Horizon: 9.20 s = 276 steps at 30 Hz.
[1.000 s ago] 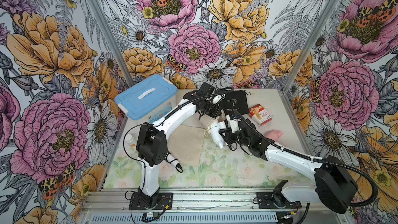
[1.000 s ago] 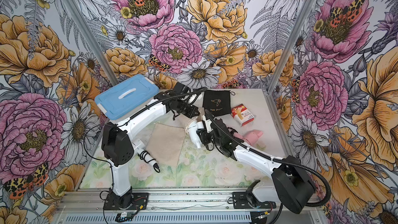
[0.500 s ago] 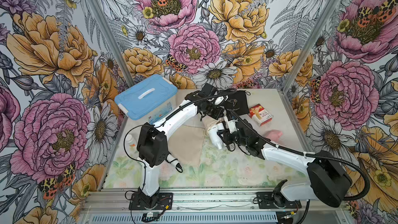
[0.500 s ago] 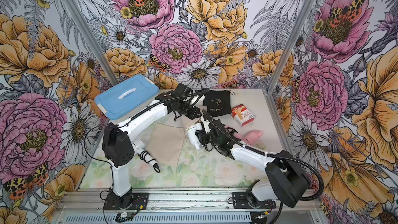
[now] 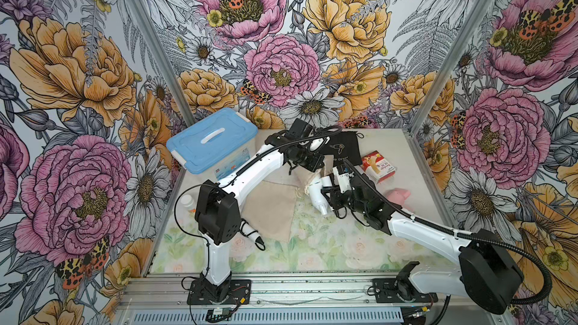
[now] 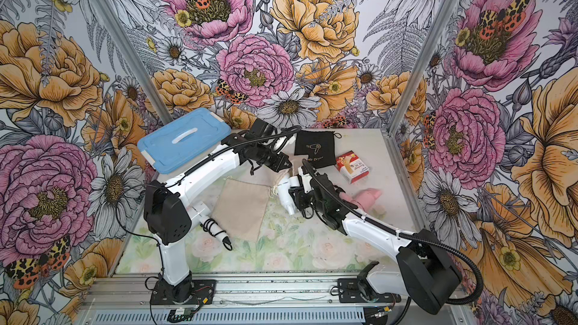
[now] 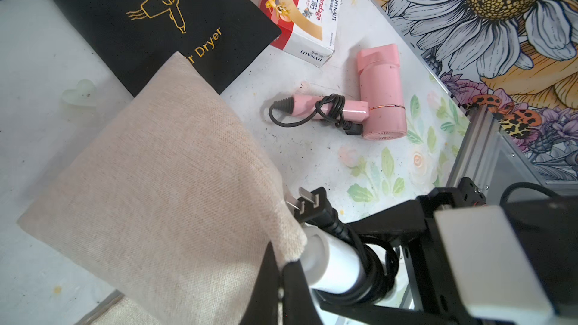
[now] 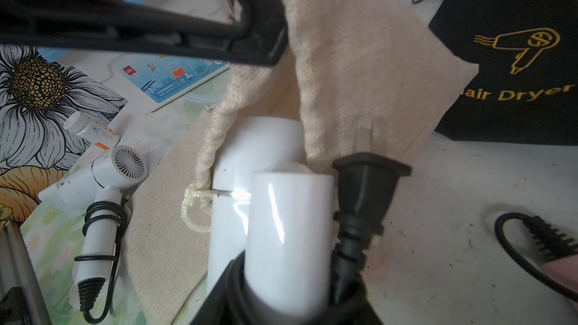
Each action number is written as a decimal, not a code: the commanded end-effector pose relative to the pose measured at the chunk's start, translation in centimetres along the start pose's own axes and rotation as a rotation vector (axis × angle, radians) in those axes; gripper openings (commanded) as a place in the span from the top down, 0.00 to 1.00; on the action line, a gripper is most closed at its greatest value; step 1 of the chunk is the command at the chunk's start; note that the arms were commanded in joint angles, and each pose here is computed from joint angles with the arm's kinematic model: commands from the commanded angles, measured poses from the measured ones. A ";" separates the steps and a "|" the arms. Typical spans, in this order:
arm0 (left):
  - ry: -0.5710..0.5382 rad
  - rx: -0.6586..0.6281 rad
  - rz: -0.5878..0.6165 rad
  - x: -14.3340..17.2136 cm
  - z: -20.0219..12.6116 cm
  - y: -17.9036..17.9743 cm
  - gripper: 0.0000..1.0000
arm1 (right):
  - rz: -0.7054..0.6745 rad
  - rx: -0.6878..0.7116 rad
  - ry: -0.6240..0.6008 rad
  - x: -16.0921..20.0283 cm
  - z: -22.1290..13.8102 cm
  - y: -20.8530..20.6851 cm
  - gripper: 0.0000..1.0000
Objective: Pack away hair dryers
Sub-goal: Place the hair dryer in the drawstring bag, then place the drawstring bag at the center of the board.
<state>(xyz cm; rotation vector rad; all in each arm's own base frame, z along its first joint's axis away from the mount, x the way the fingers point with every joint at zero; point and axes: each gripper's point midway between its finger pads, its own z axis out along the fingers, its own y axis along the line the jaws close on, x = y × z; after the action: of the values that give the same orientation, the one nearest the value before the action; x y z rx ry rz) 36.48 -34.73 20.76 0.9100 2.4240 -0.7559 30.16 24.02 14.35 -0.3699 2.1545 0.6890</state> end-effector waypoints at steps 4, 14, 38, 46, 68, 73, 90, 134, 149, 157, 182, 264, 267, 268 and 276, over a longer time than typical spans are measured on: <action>-0.018 0.020 -0.003 -1.6 1.6 -0.1 1.00 | -0.039 -0.006 -0.048 -1.1 -0.6 0.6 0.77; -0.004 0.041 -0.001 -2.0 3.4 -0.2 1.00 | -0.066 0.009 -0.031 -0.6 -1.1 0.9 0.77; -0.009 0.065 0.003 -2.4 3.7 -0.3 1.00 | -0.177 0.061 -0.064 -1.3 -2.0 2.3 0.78; -0.011 0.078 0.001 -2.4 3.5 -0.4 1.00 | -0.256 0.103 -0.090 -2.1 -2.7 2.9 0.79; -0.055 0.144 0.030 -3.4 0.9 -3.2 1.00 | -0.374 0.117 -0.059 -2.0 -1.3 3.6 0.79; -0.067 0.165 0.032 -3.7 0.1 -3.9 1.00 | -0.377 0.096 -0.061 -2.0 -1.0 3.6 0.79; -0.071 0.309 -0.046 -4.1 -1.5 -5.0 1.00 | -0.386 0.089 -0.153 -3.3 -2.3 3.1 0.79; -0.025 0.404 -0.081 -3.8 0.0 -6.6 1.00 | -0.209 -0.029 -0.228 -4.9 -3.9 1.9 0.78; -0.056 0.418 -0.050 -4.4 -1.6 -7.7 1.00 | -0.144 -0.040 -0.207 -4.9 -2.6 1.1 0.78; -0.039 0.389 -0.062 -2.5 -2.5 -6.8 1.00 | -0.026 -0.041 -0.265 -6.9 -3.9 -1.0 0.78; 0.067 0.215 -0.151 2.6 0.6 -1.6 1.00 | 0.359 -0.019 -0.386 -11.6 -5.2 -5.2 0.81; -0.167 0.037 -0.397 -3.1 -4.7 12.3 1.00 | 0.301 0.008 -0.162 -6.3 7.9 -2.0 0.28; -0.165 0.033 -0.394 -2.9 -4.9 12.2 1.00 | 0.224 0.043 -0.179 -5.9 6.2 -2.3 0.30; -0.162 0.030 -0.396 -2.7 -4.8 12.3 1.00 | 0.197 0.057 -0.186 -5.9 5.8 -2.5 0.30; -0.145 0.033 -0.388 -1.8 -4.8 11.5 1.00 | 0.010 0.137 -0.245 -6.7 4.9 -3.4 0.33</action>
<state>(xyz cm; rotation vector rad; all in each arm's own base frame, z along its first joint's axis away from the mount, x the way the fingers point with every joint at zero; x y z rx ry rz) 45.16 -25.01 19.02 0.3163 2.5787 -0.9339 38.55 24.45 14.71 -0.1148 2.0298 0.6401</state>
